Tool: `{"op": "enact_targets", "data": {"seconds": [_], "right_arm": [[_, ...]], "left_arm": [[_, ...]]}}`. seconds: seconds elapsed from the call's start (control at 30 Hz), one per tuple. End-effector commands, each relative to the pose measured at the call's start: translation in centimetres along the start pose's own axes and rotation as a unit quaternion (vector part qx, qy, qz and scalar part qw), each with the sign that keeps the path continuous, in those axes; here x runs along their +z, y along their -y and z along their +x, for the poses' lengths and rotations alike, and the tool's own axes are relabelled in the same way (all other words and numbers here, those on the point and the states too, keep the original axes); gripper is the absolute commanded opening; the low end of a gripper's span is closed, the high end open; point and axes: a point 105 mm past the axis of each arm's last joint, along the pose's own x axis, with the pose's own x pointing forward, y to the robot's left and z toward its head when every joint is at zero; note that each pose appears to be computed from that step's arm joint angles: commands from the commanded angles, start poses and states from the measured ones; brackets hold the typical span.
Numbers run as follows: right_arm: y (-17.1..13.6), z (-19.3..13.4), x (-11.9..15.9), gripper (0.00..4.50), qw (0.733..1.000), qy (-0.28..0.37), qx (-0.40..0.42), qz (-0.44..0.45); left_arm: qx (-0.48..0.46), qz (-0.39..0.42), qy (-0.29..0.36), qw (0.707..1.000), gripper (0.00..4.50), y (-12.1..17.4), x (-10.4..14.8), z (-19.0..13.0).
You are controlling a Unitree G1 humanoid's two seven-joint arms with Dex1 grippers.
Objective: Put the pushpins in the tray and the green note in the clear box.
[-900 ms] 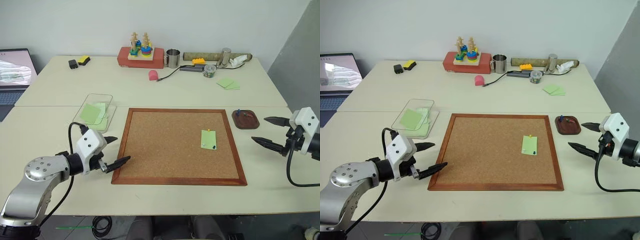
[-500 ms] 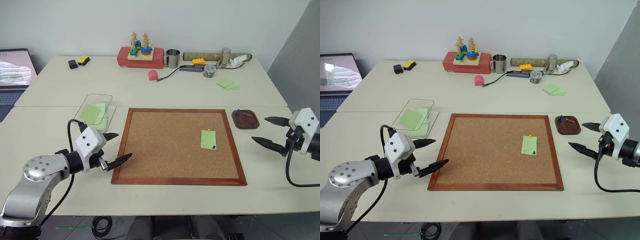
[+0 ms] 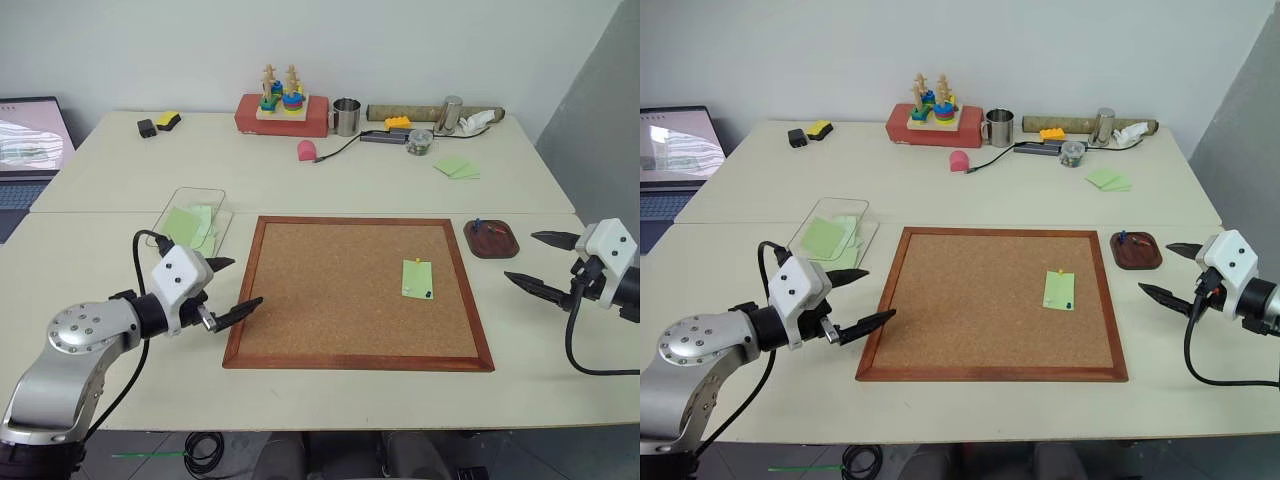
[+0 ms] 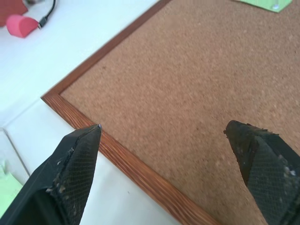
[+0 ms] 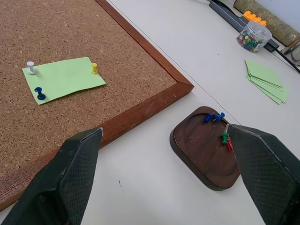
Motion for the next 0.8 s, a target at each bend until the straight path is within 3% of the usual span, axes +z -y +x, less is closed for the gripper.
{"op": "enact_targets", "data": {"seconds": [0.03, 0.43, 0.63, 0.8], "right_arm": [[0.7, -0.5, 1.1, 4.43, 1.0, 0.014, -0.011, -0.015], [-0.7, -0.8, 1.7, 4.43, 1.0, 0.021, 0.01, 0.005], [-2.3, -0.4, 2.5, 4.5, 0.998, 0.027, 0.046, 0.027], [-3.6, 0.9, 3.3, 4.5, 0.996, 0.026, 0.083, 0.022]], "left_arm": [[0.003, 0.008, 0.011, 1.0, 4.5, -0.2, 0.6, 0.3], [-0.083, 0.008, 0.053, 0.995, 4.5, 2.6, 2.5, 3.4], [-0.128, 0.008, 0.079, 0.989, 3.57, 4.8, 3.1, 7.2], [-0.136, 0.003, 0.077, 0.988, 2.53, 5.4, 2.6, 11.0]]}}
